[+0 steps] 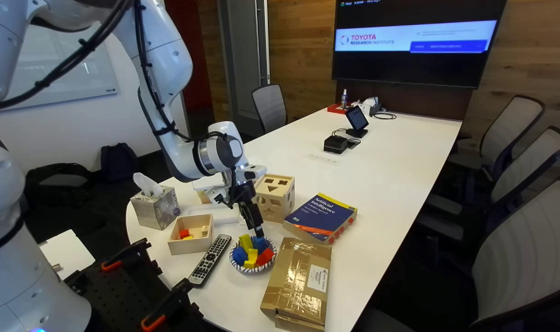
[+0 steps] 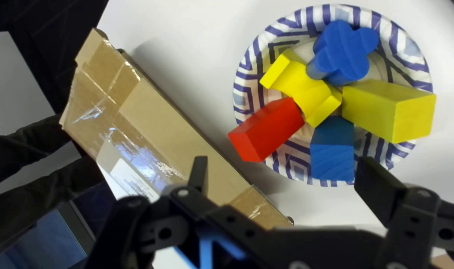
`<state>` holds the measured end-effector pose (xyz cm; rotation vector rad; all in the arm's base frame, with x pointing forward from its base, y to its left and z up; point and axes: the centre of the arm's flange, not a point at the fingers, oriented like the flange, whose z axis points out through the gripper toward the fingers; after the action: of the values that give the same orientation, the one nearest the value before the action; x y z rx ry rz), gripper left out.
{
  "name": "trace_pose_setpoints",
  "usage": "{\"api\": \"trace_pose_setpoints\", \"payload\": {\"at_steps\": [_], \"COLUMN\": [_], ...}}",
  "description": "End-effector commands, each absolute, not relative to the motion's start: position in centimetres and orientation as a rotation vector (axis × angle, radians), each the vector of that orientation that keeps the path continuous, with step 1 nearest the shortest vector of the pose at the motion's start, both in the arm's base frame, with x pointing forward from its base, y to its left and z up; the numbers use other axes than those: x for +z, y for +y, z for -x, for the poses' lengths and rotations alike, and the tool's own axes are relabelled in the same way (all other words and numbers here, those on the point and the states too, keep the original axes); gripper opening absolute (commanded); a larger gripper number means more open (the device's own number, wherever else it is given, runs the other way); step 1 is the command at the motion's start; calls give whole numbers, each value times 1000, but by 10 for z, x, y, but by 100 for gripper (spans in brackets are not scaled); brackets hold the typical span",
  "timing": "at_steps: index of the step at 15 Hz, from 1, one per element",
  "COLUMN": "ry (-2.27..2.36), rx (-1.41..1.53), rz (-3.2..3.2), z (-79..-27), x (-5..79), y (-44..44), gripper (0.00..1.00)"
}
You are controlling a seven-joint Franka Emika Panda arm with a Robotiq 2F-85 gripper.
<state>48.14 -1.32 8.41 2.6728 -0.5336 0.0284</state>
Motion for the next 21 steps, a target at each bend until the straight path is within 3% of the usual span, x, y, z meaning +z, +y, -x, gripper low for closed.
{"api": "trace_pose_setpoints", "payload": {"at_steps": [1,21], "ry": [-509,-494], "rx": [29,-49], "rz": [-2681,-2645], "z": [-473,-481], "x": [84,55], "y": [-12,-18], "gripper": [100,100]}}
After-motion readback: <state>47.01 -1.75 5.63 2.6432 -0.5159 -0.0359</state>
